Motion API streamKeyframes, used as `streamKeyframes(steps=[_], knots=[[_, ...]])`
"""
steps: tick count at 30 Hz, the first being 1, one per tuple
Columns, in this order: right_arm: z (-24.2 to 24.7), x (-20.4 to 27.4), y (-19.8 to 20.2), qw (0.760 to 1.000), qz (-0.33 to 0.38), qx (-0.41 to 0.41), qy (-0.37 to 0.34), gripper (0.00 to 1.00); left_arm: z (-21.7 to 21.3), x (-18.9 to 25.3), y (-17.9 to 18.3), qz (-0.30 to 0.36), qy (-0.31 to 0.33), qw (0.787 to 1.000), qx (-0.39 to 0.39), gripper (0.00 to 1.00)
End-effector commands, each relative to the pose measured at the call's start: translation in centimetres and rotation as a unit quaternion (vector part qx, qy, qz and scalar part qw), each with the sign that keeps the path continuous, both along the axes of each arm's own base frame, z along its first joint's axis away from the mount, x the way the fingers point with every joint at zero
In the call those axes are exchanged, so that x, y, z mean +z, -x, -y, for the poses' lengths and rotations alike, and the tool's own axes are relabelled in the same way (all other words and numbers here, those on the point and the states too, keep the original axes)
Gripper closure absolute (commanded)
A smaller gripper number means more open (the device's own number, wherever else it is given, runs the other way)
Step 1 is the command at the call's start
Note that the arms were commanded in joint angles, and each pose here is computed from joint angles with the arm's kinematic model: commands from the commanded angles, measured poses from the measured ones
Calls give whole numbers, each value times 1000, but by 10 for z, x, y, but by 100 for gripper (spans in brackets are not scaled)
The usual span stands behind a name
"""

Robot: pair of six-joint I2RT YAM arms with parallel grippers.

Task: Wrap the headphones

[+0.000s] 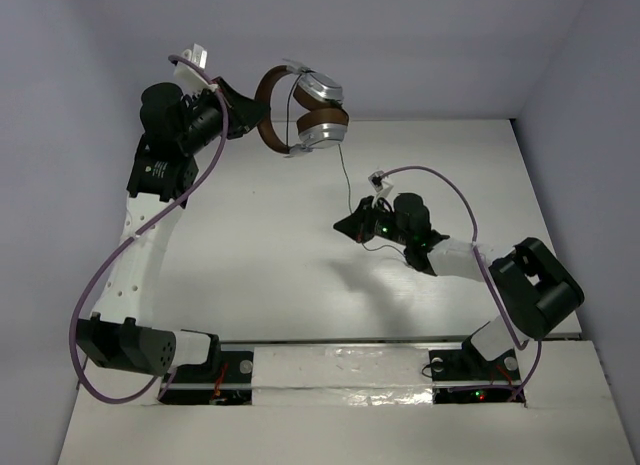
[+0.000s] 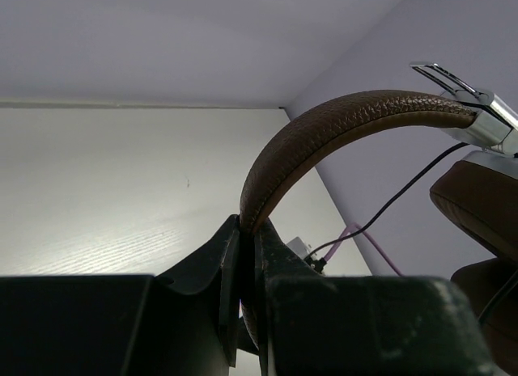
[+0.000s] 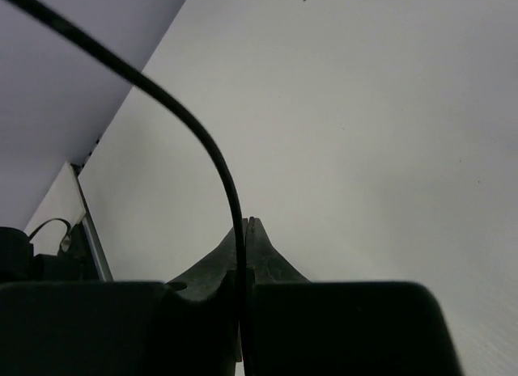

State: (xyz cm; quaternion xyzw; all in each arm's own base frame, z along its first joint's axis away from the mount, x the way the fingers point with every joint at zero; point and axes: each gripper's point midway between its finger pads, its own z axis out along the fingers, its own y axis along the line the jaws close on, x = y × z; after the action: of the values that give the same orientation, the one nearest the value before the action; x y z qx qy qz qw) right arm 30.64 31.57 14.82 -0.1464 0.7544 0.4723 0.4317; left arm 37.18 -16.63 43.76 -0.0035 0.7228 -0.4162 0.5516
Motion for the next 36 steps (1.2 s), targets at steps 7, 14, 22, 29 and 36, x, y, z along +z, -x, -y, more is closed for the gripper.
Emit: streamKeyframes(steps=[7,14,22,29,36], knots=[[2,-14,8,998,-24,-40,50,100,-13,32,-15,46,58,996,54,100],[-22,-4,35,991,-9,-57,121,100,-35,-24,-50,-6,80,986,148,100],[-49,10,57,985,3,-46,167,100,-26,-68,-64,-44,99,976,189,100],[-73,34,78,977,30,-18,210,100,-26,-89,-73,-45,39,966,250,100],[-60,75,88,970,59,-38,234,100,-42,-121,-76,-53,-67,943,323,100]])
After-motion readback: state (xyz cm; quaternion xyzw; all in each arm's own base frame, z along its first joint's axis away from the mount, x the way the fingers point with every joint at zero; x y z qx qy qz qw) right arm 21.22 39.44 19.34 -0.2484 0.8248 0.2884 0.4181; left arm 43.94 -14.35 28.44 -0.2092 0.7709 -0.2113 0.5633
